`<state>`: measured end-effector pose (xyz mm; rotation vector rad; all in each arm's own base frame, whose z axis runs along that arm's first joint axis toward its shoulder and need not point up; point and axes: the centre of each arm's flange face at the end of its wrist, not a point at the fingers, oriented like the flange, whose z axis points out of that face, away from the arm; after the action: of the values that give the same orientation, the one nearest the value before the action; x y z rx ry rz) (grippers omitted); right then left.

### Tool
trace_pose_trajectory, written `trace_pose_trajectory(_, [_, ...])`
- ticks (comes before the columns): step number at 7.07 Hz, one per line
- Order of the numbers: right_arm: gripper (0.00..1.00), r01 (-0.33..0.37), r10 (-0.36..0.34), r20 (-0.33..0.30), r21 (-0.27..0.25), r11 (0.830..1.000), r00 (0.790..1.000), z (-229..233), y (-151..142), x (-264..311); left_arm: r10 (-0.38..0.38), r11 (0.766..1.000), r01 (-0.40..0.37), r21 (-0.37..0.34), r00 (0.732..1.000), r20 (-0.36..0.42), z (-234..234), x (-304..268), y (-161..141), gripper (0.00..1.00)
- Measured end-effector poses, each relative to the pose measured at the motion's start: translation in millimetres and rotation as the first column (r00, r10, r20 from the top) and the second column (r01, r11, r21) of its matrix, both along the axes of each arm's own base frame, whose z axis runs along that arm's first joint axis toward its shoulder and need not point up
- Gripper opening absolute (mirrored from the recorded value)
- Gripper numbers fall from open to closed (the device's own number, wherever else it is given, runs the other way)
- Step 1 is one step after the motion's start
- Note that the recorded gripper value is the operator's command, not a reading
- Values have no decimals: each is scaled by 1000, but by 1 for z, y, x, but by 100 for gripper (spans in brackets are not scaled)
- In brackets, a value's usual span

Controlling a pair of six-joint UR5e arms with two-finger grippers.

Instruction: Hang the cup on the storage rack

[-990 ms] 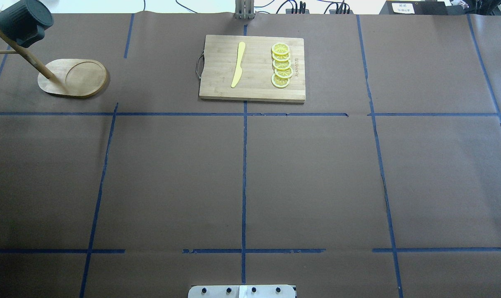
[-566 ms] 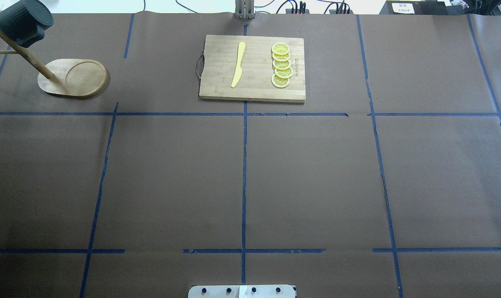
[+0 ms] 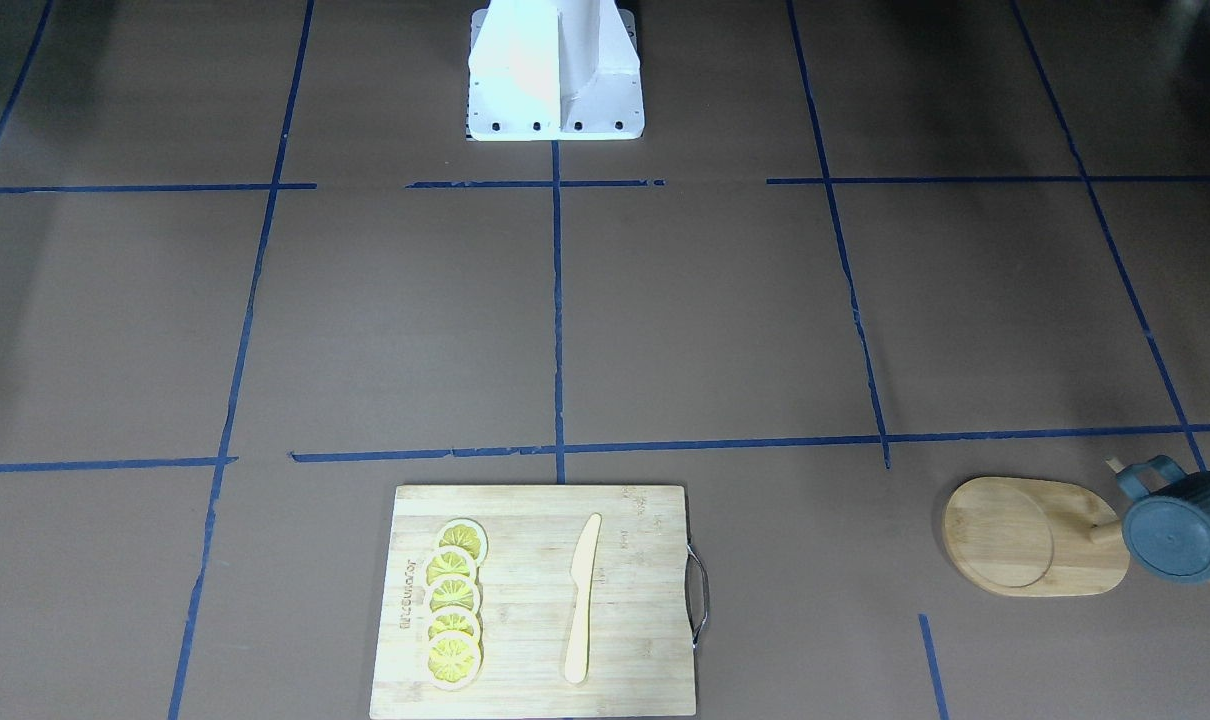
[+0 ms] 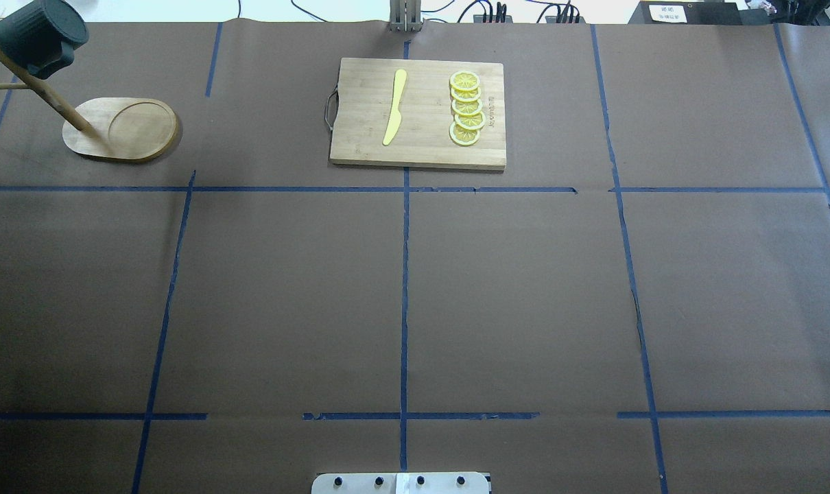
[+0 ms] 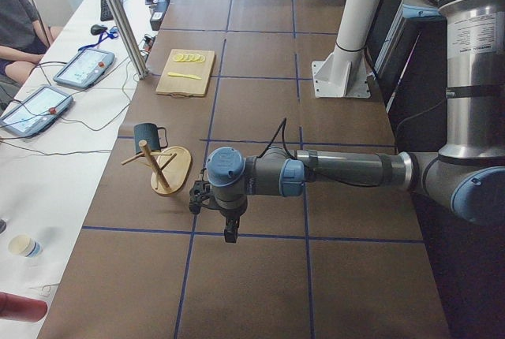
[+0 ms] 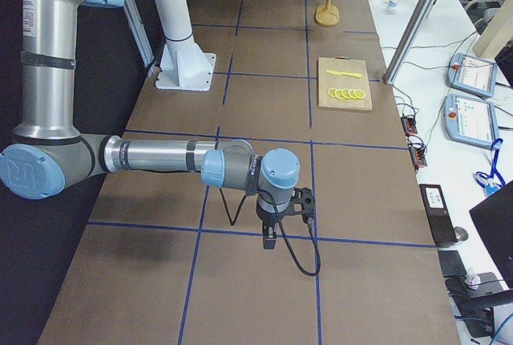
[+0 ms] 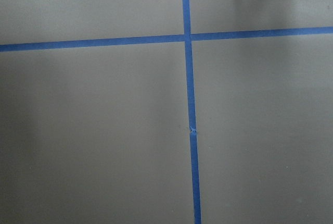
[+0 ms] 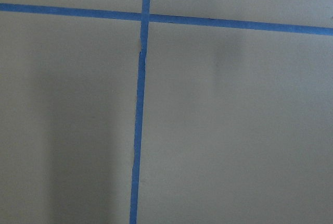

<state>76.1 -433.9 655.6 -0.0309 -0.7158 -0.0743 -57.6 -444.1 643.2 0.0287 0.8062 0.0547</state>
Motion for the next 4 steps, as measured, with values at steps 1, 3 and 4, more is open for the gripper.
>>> trace_pose_trajectory(1, [100, -1, 1, 1, 0, 1000, 1000, 0, 0, 0, 1, 1000, -1, 1, 1000, 0, 0, 0, 0, 100])
trace_pose_trajectory(3, [100, 1, -1, 0, 1, 1000, 1000, 0, 0, 0, 1, 1000, -1, 2, 1000, 1, 0, 1, -1, 100])
trace_pose_trajectory(4, [100, 1, -1, 1, 2, 1000, 1000, 0, 0, 0, 2, 1000, -2, 2, 1000, 2, 0, 1, -1, 100])
